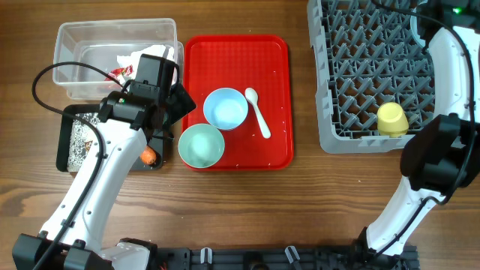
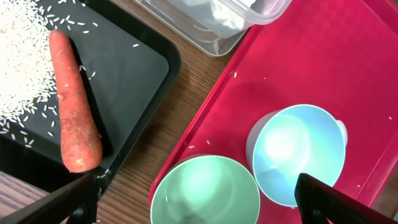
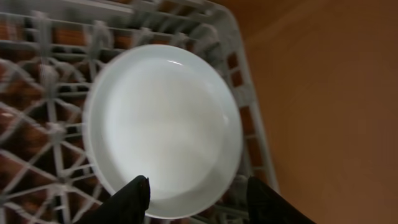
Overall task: Sort waste into correct bins and load items into the dishwasher rack
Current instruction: 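Lift the plate and stand it upright in the dish rack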
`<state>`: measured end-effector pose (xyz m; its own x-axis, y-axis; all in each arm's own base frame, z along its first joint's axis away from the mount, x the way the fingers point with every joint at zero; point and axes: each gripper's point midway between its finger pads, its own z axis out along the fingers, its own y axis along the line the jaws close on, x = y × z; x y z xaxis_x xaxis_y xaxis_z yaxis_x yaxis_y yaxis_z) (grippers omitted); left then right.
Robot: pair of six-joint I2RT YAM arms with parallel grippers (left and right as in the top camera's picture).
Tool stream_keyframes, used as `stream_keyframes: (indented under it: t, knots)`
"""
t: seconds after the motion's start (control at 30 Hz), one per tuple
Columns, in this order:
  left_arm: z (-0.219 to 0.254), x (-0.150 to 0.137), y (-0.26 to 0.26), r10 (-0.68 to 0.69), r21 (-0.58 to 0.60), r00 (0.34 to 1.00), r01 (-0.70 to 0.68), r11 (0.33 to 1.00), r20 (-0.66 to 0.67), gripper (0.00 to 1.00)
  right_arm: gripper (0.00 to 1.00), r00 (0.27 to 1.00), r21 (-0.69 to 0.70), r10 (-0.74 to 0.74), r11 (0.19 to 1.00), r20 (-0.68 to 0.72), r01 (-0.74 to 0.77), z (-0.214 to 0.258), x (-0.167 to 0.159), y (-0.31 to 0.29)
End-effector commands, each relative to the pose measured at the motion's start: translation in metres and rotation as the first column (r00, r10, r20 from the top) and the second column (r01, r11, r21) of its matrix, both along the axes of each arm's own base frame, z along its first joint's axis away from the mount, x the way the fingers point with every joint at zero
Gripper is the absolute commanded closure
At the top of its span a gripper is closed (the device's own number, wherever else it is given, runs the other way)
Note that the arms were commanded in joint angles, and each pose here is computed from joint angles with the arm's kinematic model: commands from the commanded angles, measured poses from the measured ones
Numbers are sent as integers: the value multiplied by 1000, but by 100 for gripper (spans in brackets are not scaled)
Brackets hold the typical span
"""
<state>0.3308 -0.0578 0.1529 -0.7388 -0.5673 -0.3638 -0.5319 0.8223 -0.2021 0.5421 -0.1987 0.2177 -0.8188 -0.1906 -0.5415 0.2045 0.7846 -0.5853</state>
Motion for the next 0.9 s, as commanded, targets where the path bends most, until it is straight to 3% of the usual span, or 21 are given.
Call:
stream_keyframes:
  t: [0.0, 0.07, 0.13, 0.23, 0.3, 0.5, 0.73, 0.83, 0.87]
  knots:
    - [-3, 1, 3, 12, 12, 1000, -12, 1000, -6, 0, 42, 999, 79, 40, 996, 14, -41, -14, 11, 24]
    - [-3, 1, 3, 12, 12, 1000, -12, 1000, -6, 0, 38, 996, 158, -52, 987, 68, 41, -17, 8, 24]
    - [-3, 1, 3, 12, 12, 1000, -12, 1000, -6, 0, 34, 976, 334, -183, 933, 121, 134, -24, 1, 22]
    - [-3, 1, 3, 12, 12, 1000, -12, 1000, -6, 0, 34, 949, 677, -281, 727, 141, 114, -35, -9, 2]
    - [-3, 1, 3, 12, 12, 1000, -12, 1000, -6, 0, 35, 928, 756, -339, 645, 151, 113, -33, -20, -26]
    - [-3, 1, 3, 12, 12, 1000, -12, 1000, -6, 0, 42, 876, 803, -479, 540, 46, 253, -69, -54, -79]
    - [-3, 1, 3, 12, 12, 1000, -12, 1000, -6, 0, 54, 842, 830, -538, 448, -48, 334, -123, -53, -87]
    - [-3, 1, 3, 12, 12, 1000, -12, 1000, -6, 0, 73, 839, 831, -543, 446, -44, 332, -132, -48, -90]
    - [-3, 1, 3, 12, 12, 1000, -12, 1000, -6, 0, 84, 839, 832, -543, 454, -24, 318, -130, -45, -93]
